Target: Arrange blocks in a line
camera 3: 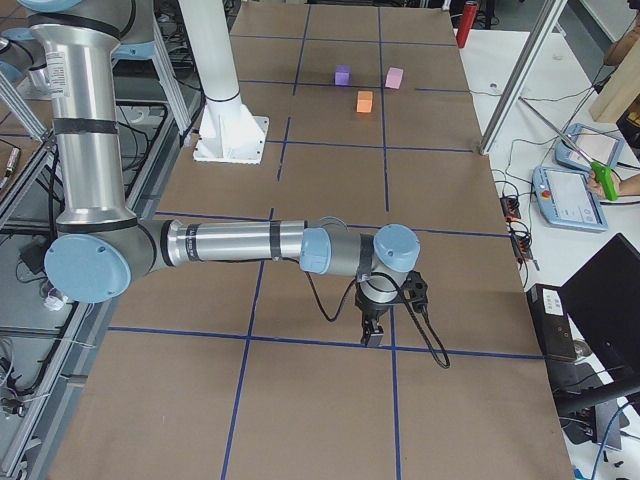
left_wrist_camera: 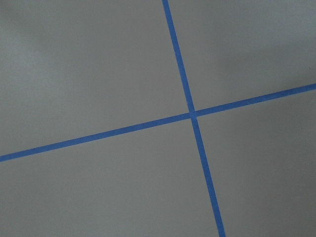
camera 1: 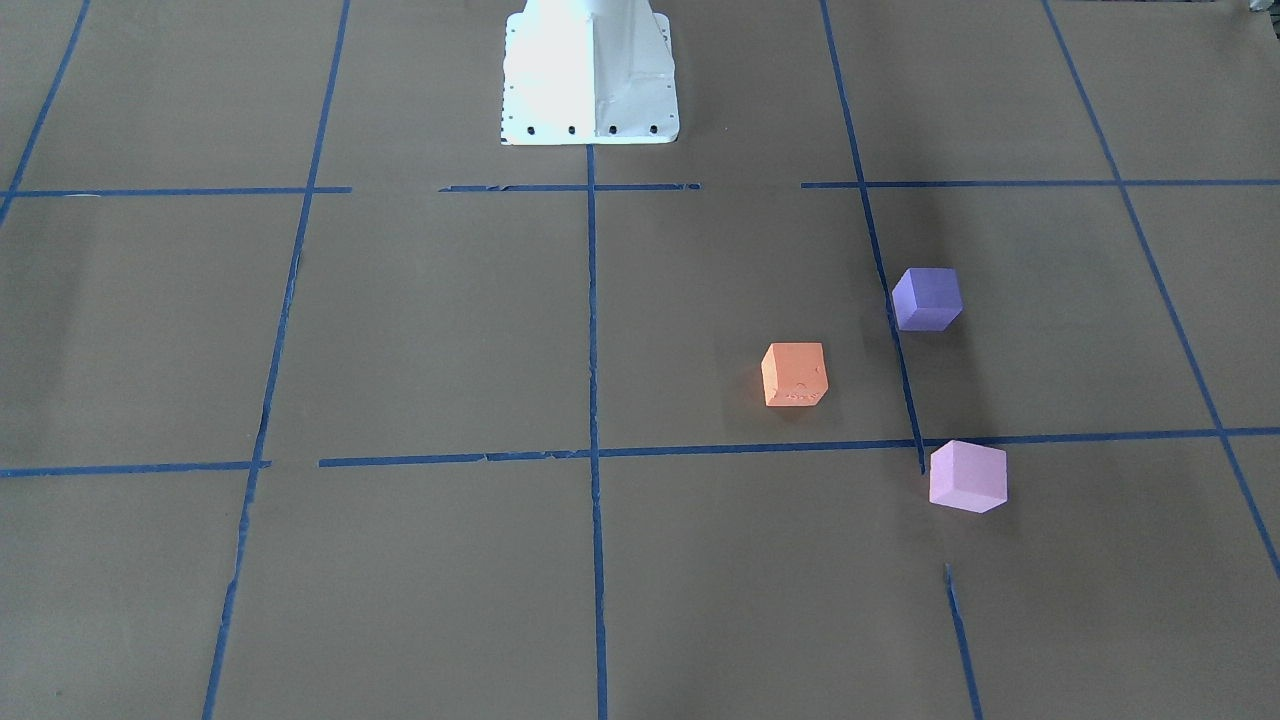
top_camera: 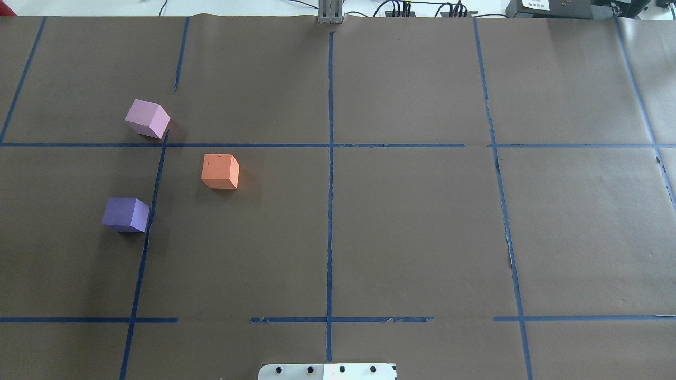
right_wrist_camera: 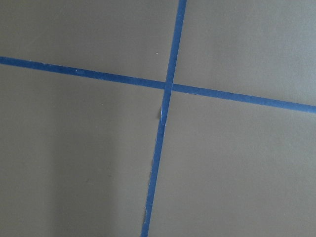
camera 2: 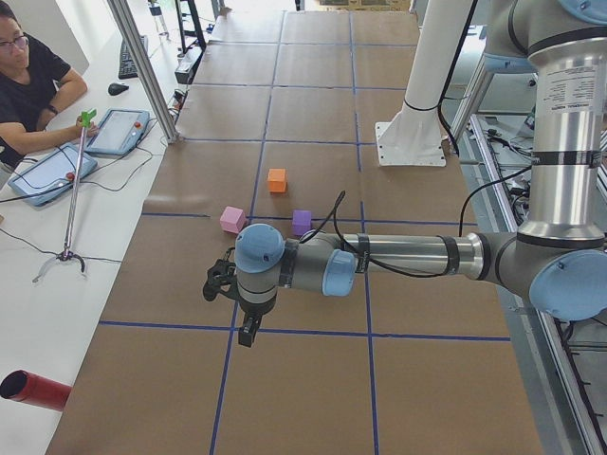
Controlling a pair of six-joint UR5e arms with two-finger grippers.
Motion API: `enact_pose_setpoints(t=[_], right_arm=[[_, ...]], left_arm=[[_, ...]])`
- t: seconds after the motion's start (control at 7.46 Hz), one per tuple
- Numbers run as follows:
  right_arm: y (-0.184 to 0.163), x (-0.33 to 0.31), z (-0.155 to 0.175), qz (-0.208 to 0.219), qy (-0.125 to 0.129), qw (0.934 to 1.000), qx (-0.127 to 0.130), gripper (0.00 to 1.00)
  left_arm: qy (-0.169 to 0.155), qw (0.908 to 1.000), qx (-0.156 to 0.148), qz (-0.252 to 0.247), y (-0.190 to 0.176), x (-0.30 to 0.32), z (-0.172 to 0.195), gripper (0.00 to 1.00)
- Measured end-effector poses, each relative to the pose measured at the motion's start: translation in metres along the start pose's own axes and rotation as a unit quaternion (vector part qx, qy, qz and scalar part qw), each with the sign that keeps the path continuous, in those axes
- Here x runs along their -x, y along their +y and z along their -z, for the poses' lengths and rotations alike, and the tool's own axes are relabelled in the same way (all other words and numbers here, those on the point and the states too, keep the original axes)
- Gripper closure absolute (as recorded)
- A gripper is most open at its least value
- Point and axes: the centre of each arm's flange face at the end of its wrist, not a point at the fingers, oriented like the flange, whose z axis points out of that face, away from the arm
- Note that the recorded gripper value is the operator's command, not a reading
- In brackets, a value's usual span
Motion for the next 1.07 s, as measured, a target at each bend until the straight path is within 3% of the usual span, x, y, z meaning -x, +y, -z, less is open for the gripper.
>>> enact_pose_setpoints(t=[0.67, 0.8, 1.07], right_arm=[[0.0, 0.0, 0.0, 0.0, 0.0, 1.0, 0.0, 0.0], [0.0, 0.0, 0.0, 0.0, 0.0, 1.0, 0.0, 0.0], [0.0, 0.0, 0.0, 0.0, 0.0, 1.0, 0.0, 0.0]], left_arm=[[0.004, 0.9996, -0.028, -0.009, -0.025, -0.033, 0.029, 0.0], [0.015, 0.9993, -0.035, 0.005, -0.043, -0.066, 0.041, 0.0], [0.04, 0.9984, -0.022, 0.032, -0.11, -0.169, 0.054, 0.0]])
